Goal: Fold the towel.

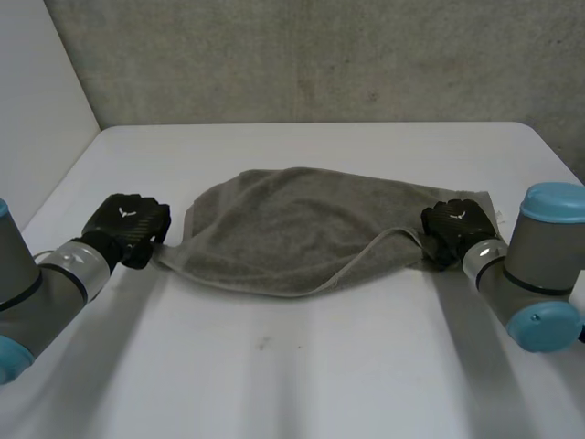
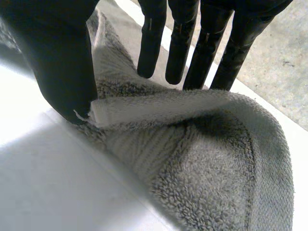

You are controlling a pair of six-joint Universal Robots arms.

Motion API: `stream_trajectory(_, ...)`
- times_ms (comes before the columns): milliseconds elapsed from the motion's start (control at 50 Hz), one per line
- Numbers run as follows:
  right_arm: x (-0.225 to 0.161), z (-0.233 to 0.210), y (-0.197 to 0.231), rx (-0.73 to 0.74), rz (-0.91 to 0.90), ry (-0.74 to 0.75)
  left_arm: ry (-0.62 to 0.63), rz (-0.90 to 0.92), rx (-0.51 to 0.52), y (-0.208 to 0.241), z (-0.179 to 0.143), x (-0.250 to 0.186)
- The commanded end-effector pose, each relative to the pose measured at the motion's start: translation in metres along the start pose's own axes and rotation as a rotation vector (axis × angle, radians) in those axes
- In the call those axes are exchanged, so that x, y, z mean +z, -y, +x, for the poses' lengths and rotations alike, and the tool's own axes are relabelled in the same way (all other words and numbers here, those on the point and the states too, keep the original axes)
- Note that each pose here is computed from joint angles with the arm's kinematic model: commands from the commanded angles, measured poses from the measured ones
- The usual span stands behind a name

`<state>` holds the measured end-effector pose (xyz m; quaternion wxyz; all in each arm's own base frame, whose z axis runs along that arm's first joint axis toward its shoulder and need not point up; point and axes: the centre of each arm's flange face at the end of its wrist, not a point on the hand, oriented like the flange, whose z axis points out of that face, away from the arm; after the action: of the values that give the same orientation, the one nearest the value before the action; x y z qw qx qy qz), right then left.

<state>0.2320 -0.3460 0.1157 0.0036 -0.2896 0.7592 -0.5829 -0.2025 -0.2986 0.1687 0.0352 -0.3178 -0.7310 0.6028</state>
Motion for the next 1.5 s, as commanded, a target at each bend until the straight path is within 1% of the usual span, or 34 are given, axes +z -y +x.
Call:
stream_trajectory(20, 0.013, -0.001, -0.009, -0.016, -0.019, -0.006, -0.005, -0.01, -0.002, -0.004, 0.001, 0.002)
stream_trajectory(120, 0.016, 0.002, -0.004, -0.038, -0.003, -0.014, -0.005, -0.011, -0.004, -0.004, 0.001, 0.002)
stream_trajectory(180, 0.015, 0.006, 0.007, -0.058, 0.023, -0.028, -0.005, -0.01, -0.004, -0.004, 0.001, 0.002)
stream_trajectory(220, 0.009, 0.014, 0.025, -0.069, 0.067, -0.049, -0.004, -0.012, -0.003, -0.004, 0.001, 0.001)
stream_trajectory(240, 0.009, 0.014, 0.025, -0.069, 0.067, -0.049, -0.004, -0.012, -0.003, -0.004, 0.001, 0.001)
stream_trajectory(280, -0.002, 0.025, 0.045, -0.077, 0.109, -0.075, -0.003, -0.011, -0.002, -0.003, 0.001, 0.001)
stream_trajectory(360, -0.016, 0.031, 0.062, -0.081, 0.12, -0.081, 0.003, -0.007, -0.001, 0.0, -0.001, -0.001)
stream_trajectory(380, -0.024, 0.032, 0.068, -0.079, 0.102, -0.066, 0.003, -0.008, -0.001, 0.0, -0.001, -0.001)
stream_trajectory(400, -0.024, 0.032, 0.068, -0.079, 0.102, -0.065, 0.003, -0.008, -0.001, 0.0, -0.001, -0.001)
stream_trajectory(440, -0.037, 0.031, 0.073, -0.073, 0.041, -0.024, 0.005, -0.005, 0.001, 0.002, -0.001, -0.002)
stream_trajectory(460, -0.037, 0.031, 0.073, -0.073, 0.041, -0.024, 0.005, -0.005, 0.001, 0.002, -0.001, -0.002)
stream_trajectory(500, -0.049, 0.029, 0.071, -0.057, -0.044, 0.027, 0.008, 0.002, 0.003, 0.004, -0.001, -0.003)
stream_trajectory(560, -0.053, 0.031, 0.068, -0.046, -0.081, 0.045, 0.015, 0.015, 0.007, 0.01, -0.004, -0.006)
stream_trajectory(600, -0.057, 0.035, 0.057, -0.023, -0.15, 0.079, 0.012, 0.012, 0.004, 0.01, -0.003, -0.009)
stream_trajectory(680, -0.059, 0.03, 0.044, -0.01, -0.193, 0.128, 0.004, 0.002, 0.002, 0.007, -0.001, -0.011)
stream_trajectory(720, -0.058, 0.026, 0.028, 0.006, -0.235, 0.151, 0.004, 0.001, 0.001, 0.007, 0.0, -0.011)
stream_trajectory(880, -0.054, 0.024, 0.003, 0.022, -0.265, 0.146, -0.001, -0.002, 0.0, 0.006, 0.001, -0.012)
stream_trajectory(1060, -0.059, 0.023, 0.001, 0.021, -0.257, 0.141, -0.008, -0.006, 0.0, 0.005, 0.004, -0.013)
stream_trajectory(1120, -0.061, 0.024, 0.005, 0.0, -0.232, 0.13, -0.009, -0.005, 0.0, 0.005, 0.004, -0.013)
stream_trajectory(1160, -0.063, 0.029, 0.013, -0.052, -0.212, 0.108, -0.009, -0.005, 0.002, 0.005, 0.004, -0.013)
stream_trajectory(1180, -0.063, 0.029, 0.013, -0.053, -0.212, 0.108, -0.007, -0.004, 0.005, 0.005, 0.004, -0.012)
stream_trajectory(1200, -0.064, 0.03, 0.018, -0.095, -0.199, 0.108, -0.004, -0.001, 0.011, 0.006, 0.003, -0.011)
stream_trajectory(1220, -0.064, 0.03, 0.018, -0.095, -0.199, 0.108, -0.004, -0.001, 0.011, 0.006, 0.003, -0.011)
stream_trajectory(1260, -0.062, 0.033, 0.031, -0.194, -0.149, 0.101, 0.008, 0.027, 0.027, 0.012, -0.002, -0.005)
stream_trajectory(1280, -0.062, 0.033, 0.031, -0.195, -0.149, 0.101, 0.008, 0.027, 0.027, 0.012, -0.002, -0.005)
stream_trajectory(1320, -0.051, 0.048, 0.061, -0.272, -0.049, 0.042, 0.019, 0.06, 0.04, 0.021, -0.008, 0.002)
stream_trajectory(1340, -0.051, 0.049, 0.061, -0.273, -0.049, 0.041, 0.041, 0.092, 0.05, 0.03, -0.016, 0.011)
stream_trajectory(1360, -0.044, 0.058, 0.079, -0.288, 0.011, -0.001, 0.065, 0.138, 0.064, 0.044, -0.025, 0.021)
stream_trajectory(1380, -0.044, 0.058, 0.079, -0.289, 0.011, -0.001, 0.066, 0.138, 0.064, 0.044, -0.025, 0.021)
stream_trajectory(1420, -0.031, 0.073, 0.123, -0.301, 0.183, -0.103, 0.126, 0.272, 0.099, 0.088, -0.044, 0.033)
stream_trajectory(1440, -0.031, 0.073, 0.124, -0.301, 0.184, -0.104, 0.127, 0.273, 0.099, 0.088, -0.044, 0.033)
stream_trajectory(1460, -0.028, 0.077, 0.151, -0.294, 0.3, -0.16, 0.163, 0.359, 0.115, 0.117, -0.053, 0.035)
stream_trajectory(1480, -0.03, 0.083, 0.179, -0.279, 0.427, -0.22, 0.163, 0.36, 0.115, 0.117, -0.053, 0.035)
stream_trajectory(1500, -0.03, 0.083, 0.18, -0.279, 0.429, -0.221, 0.209, 0.459, 0.121, 0.149, -0.063, 0.034)
